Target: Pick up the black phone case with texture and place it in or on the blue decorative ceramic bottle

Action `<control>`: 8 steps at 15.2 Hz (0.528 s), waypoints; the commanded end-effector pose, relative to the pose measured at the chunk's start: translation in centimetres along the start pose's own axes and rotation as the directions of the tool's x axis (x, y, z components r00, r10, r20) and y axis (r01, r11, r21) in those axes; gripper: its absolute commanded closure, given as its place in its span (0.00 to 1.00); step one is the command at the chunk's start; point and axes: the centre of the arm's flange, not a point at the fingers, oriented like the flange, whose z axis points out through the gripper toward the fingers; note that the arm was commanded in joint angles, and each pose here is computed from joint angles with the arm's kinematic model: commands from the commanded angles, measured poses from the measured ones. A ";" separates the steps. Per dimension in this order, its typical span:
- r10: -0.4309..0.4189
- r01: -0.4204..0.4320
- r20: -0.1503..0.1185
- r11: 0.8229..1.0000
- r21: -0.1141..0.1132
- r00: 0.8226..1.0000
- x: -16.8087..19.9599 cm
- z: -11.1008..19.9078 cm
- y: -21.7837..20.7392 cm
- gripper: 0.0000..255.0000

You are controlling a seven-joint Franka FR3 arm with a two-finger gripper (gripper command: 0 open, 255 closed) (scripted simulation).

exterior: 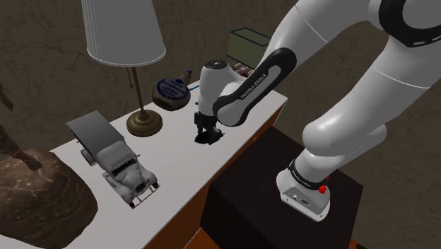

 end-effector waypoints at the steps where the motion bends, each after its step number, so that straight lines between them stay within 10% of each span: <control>1: 0.002 -0.002 0.002 1.000 -0.001 1.000 0.0 -0.9 -0.1 1.00; 8: 0.002 -0.002 0.002 1.000 -0.001 1.000 0.0 -4.6 -0.1 1.00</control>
